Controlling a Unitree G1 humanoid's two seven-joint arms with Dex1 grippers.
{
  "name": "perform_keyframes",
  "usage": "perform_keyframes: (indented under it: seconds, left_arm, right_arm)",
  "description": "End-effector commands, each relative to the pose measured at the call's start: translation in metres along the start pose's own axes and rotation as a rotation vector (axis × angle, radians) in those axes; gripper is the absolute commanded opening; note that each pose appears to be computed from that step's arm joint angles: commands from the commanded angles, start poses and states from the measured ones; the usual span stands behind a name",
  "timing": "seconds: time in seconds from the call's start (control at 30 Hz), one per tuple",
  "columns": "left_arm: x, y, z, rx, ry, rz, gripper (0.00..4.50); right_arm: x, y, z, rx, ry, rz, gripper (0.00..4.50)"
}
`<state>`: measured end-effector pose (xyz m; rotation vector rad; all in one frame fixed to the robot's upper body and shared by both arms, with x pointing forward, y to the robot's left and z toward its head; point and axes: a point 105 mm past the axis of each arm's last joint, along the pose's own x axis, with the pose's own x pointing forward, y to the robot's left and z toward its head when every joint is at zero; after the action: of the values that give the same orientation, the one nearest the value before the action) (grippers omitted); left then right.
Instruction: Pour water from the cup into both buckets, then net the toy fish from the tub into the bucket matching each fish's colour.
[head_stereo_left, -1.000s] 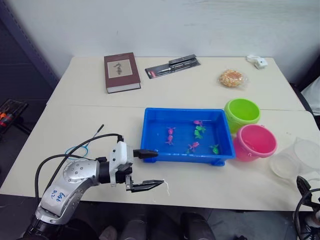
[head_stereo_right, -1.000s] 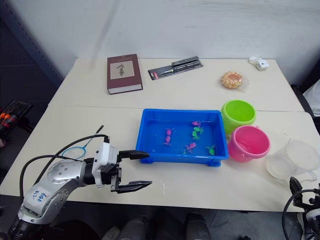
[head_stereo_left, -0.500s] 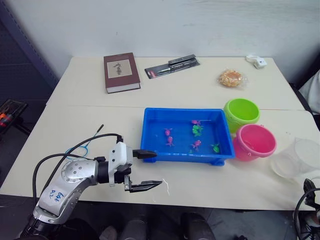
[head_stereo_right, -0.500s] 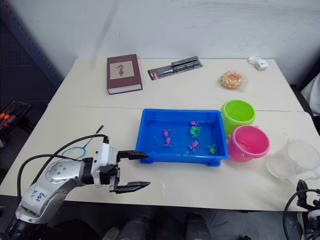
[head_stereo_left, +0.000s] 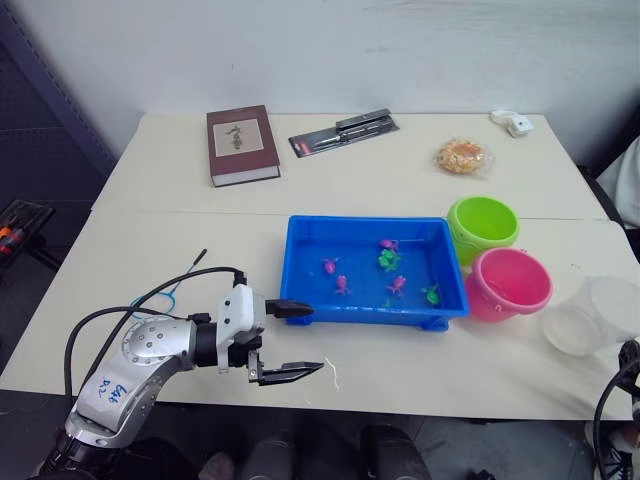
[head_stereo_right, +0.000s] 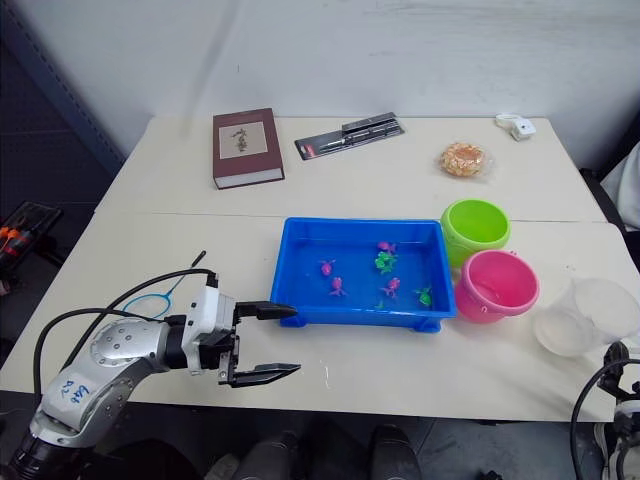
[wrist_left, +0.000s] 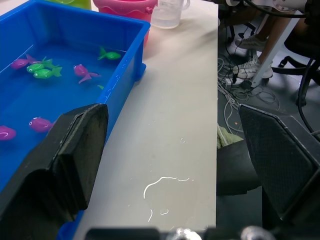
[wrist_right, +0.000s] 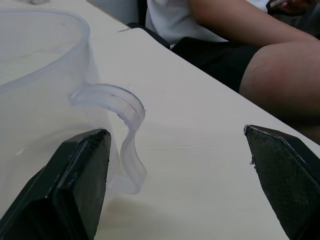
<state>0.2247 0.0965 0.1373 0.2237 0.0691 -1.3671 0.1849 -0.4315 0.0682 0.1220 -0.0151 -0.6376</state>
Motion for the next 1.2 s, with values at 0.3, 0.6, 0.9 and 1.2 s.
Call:
perform_keyframes:
  seconds: [0.3,0.6,0.9,1.2]
  left_arm:
    - [0.000,-0.002,0.011,0.055,-0.009,-0.007,4.50]
    - [0.000,-0.004,0.009,0.051,-0.012,0.007,4.50]
    - [0.003,0.000,0.013,0.046,-0.055,0.026,4.50]
    - [0.010,0.008,0.007,-0.006,-0.112,-0.008,4.50]
  right_arm:
    - [0.020,0.007,0.007,0.051,-0.044,-0.033,3.19]
    - [0.027,0.019,0.021,0.080,-0.105,0.017,0.07]
    - [0.016,0.007,0.050,0.032,-0.188,-0.011,0.07]
    - [-0.005,0.032,0.117,-0.245,-0.286,0.146,0.07]
